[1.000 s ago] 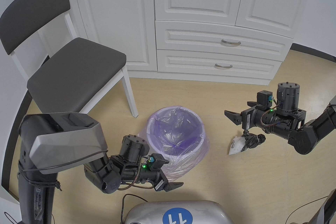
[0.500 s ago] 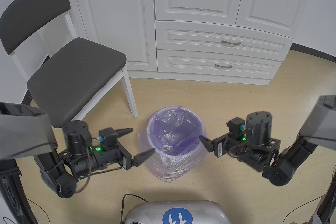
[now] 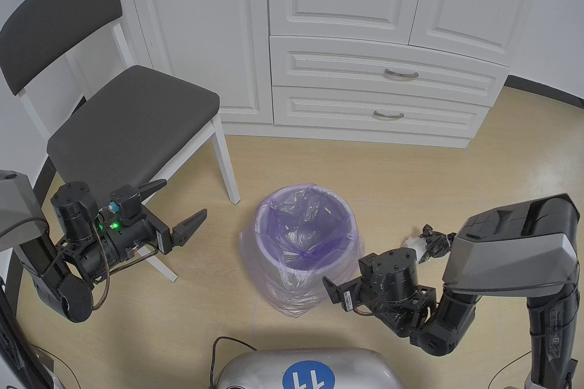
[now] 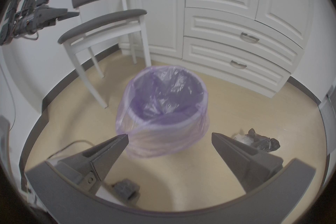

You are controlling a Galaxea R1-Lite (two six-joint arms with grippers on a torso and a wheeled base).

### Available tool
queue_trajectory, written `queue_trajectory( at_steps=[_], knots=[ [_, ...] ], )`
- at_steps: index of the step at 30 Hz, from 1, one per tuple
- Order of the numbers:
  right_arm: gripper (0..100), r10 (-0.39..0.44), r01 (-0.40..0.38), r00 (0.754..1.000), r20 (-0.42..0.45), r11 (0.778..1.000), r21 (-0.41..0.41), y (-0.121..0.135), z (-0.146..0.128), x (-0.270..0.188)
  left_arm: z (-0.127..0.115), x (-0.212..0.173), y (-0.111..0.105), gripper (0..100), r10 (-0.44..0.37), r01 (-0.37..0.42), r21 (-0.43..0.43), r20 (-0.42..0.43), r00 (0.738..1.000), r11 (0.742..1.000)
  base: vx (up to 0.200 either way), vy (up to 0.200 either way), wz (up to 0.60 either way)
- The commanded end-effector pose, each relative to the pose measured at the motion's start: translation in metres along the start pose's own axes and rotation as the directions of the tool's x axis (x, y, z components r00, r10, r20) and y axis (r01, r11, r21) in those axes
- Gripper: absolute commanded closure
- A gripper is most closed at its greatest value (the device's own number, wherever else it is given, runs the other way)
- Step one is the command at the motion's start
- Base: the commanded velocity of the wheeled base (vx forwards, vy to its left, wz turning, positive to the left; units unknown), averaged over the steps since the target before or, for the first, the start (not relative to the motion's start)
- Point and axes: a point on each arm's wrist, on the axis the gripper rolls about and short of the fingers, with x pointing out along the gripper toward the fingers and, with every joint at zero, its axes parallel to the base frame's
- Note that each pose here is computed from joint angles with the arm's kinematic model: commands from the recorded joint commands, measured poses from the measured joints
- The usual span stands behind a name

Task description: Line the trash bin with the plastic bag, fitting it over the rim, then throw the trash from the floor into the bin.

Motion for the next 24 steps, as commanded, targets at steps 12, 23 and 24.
queue_trajectory(
  at_steps=[12,23,24],
  knots=[
    [0,-0.086,0.086,0.996,-0.003,0.994,-0.063,0.029,0.020,0.058,0.001,0.001,0.021,0,0.064,-0.065,0.014,0.018,0.998,0.998,0.000,0.000,0.00],
    [0,-0.170,0.151,0.983,-0.065,0.961,-0.229,0.025,0.011,0.058,0.002,-0.013,0.057,0,0.045,-0.047,0.027,0.063,0.997,0.999,0.000,0.000,0.00],
    [0,-0.174,0.149,0.981,-0.081,0.957,-0.250,0.022,0.009,0.055,0.002,-0.012,0.059,0,0.049,-0.051,0.028,0.067,0.997,0.998,0.000,0.000,0.00]
  ],
)
